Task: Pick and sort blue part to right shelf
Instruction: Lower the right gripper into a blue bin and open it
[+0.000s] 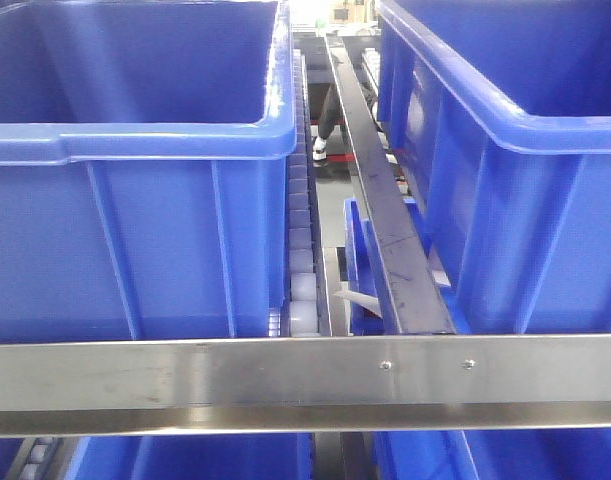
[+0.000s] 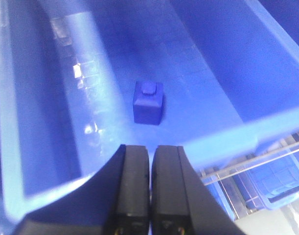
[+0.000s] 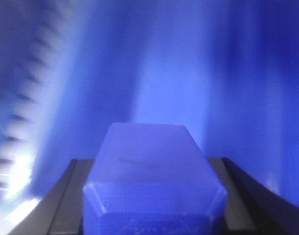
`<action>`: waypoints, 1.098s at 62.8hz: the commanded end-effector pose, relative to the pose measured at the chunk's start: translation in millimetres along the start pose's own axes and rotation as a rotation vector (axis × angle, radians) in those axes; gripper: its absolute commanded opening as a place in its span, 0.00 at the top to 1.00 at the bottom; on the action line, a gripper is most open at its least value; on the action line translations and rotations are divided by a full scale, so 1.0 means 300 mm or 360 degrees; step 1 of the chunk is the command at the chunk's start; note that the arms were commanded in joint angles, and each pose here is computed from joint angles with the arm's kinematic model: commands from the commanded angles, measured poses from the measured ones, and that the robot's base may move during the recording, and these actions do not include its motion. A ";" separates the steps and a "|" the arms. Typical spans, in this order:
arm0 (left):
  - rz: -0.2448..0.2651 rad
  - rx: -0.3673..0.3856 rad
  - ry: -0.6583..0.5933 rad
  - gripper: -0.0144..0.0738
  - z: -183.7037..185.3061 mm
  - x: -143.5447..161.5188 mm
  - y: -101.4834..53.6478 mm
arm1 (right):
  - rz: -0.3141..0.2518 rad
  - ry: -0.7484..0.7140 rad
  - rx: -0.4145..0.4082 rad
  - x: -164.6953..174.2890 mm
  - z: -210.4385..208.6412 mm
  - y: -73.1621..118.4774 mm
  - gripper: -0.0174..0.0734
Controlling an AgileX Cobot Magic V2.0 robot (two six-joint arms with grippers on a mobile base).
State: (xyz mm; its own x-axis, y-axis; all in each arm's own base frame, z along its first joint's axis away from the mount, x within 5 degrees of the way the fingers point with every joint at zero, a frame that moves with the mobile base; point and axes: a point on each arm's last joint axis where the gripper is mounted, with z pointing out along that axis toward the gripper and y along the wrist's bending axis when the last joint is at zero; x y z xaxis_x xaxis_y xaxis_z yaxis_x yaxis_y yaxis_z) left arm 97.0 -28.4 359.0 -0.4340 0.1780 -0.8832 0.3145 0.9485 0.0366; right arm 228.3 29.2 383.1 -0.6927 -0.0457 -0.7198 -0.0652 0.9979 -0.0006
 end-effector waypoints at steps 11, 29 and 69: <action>-0.0013 -0.0008 -0.0239 0.70 -0.069 -0.021 -0.005 | -0.0047 0.0144 0.0120 -0.153 0.241 -0.103 0.51; -0.0057 0.0033 -0.0253 0.70 -0.075 -0.020 -0.013 | -0.0107 0.0248 0.0098 -0.140 0.584 -0.110 0.51; -0.0107 0.0068 -0.0181 0.70 -0.098 -0.018 -0.020 | -0.0130 0.0362 0.0107 -0.102 0.664 -0.114 0.14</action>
State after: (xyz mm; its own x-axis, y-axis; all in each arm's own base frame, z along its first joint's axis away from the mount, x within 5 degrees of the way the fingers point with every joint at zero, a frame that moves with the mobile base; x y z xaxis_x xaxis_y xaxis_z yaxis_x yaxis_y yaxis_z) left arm 75.4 -27.4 359.5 -0.4256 0.1274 -0.8959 0.3295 0.9439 -0.0223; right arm 397.4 8.7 224.7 -0.8984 -0.1121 -0.4246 -0.0872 0.9932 -0.0776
